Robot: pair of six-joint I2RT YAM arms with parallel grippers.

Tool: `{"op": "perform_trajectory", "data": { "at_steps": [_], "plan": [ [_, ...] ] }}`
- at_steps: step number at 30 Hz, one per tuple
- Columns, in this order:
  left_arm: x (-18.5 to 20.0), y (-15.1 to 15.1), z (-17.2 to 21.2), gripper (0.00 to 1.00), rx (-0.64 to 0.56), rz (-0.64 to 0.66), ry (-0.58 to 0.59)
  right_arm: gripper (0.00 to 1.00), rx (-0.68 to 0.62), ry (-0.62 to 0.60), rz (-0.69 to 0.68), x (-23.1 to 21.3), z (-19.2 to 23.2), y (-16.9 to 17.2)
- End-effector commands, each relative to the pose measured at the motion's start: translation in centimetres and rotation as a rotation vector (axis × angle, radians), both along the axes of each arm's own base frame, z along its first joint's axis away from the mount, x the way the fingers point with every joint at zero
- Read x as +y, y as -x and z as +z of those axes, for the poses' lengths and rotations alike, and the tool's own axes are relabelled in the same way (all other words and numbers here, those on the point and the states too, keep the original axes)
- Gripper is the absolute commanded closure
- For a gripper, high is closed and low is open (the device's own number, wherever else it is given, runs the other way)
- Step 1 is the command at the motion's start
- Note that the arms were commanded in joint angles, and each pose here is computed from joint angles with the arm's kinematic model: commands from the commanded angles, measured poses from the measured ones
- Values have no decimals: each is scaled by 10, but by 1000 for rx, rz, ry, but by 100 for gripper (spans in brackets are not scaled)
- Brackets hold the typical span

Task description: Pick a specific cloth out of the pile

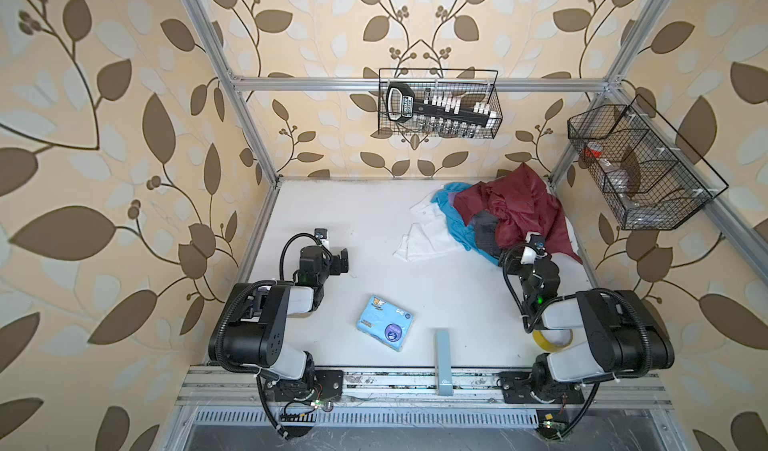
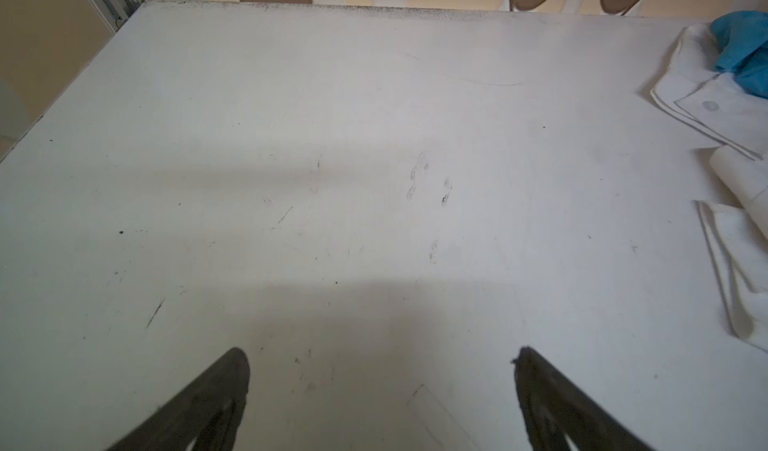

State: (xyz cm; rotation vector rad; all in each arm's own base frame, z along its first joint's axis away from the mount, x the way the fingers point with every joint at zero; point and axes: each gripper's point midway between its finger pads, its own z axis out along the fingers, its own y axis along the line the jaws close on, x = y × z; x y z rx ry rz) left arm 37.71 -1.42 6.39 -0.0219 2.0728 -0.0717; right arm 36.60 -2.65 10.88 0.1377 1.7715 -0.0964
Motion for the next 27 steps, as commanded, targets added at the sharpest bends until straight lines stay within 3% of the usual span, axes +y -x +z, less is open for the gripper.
{"op": "perform_trajectory", "data": {
  "at_steps": [1,27],
  "plan": [
    [8,-8,11,1,-35,31,-3,0,-27,-10,7,1,8,-5],
    [7,-9,10,1,-31,28,0,0,-20,-11,11,2,6,-5]
  ]
}}
